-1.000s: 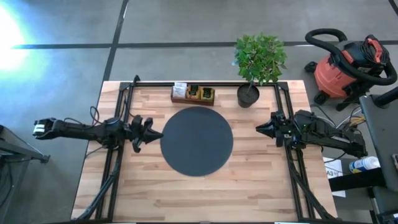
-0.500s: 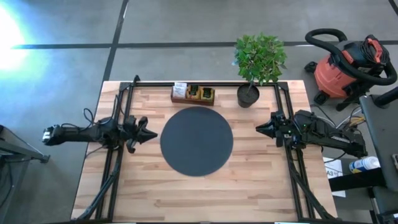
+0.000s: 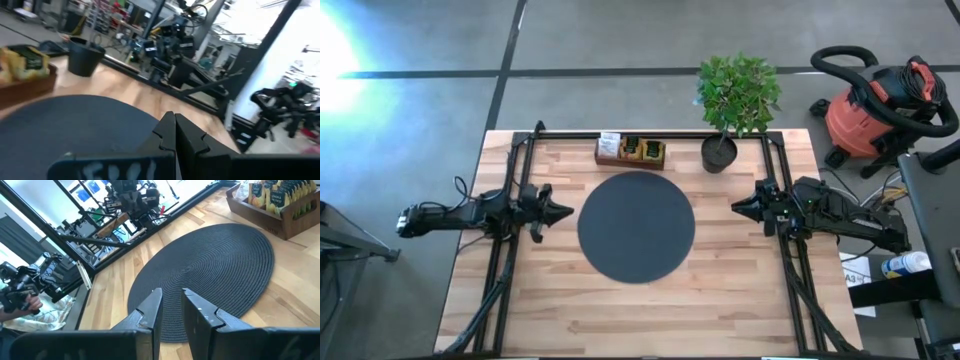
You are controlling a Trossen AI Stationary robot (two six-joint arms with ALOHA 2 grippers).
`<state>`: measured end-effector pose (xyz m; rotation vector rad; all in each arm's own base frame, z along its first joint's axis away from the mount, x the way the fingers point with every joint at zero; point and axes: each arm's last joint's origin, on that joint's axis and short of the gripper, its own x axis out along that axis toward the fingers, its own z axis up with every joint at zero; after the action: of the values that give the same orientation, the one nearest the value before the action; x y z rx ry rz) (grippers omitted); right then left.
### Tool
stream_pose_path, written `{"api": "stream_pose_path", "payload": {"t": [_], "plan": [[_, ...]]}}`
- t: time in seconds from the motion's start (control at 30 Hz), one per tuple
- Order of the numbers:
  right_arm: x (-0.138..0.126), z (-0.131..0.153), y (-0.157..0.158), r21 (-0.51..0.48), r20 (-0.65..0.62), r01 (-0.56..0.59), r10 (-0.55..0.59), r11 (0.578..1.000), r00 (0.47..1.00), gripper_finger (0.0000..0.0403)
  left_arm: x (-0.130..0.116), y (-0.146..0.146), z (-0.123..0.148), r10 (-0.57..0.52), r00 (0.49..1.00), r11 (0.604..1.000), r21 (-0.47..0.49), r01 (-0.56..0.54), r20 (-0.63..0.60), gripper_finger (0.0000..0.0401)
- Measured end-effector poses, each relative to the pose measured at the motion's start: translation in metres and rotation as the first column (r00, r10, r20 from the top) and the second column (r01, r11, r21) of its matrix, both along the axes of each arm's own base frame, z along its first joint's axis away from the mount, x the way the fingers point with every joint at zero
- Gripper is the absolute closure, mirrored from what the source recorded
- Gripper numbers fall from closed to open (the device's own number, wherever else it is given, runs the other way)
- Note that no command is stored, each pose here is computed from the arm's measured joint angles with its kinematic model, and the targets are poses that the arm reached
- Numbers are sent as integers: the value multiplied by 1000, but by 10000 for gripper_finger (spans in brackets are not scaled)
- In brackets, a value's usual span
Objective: Pick & Place Tea
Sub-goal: Return to Home Position
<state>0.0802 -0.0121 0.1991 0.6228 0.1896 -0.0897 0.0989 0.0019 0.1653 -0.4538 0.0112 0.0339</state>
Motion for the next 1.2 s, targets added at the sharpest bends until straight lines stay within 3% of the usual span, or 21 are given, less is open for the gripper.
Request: {"api": "stream_pose_path", "payload": {"t": [0.13, 1.07, 1.2], "plan": [[0, 0, 0, 0, 0, 0, 0, 1000, 1000, 335, 0, 1, 1, 50, 999, 999, 10, -50, -7, 401], [0, 0, 0, -1, 1, 0, 0, 1000, 1000, 335, -2, 1, 3, 51, 998, 999, 6, -51, 35, 401], [0, 0, 0, -1, 1, 0, 0, 1000, 1000, 335, -2, 1, 1, 42, 999, 993, 107, -45, 27, 401]]}}
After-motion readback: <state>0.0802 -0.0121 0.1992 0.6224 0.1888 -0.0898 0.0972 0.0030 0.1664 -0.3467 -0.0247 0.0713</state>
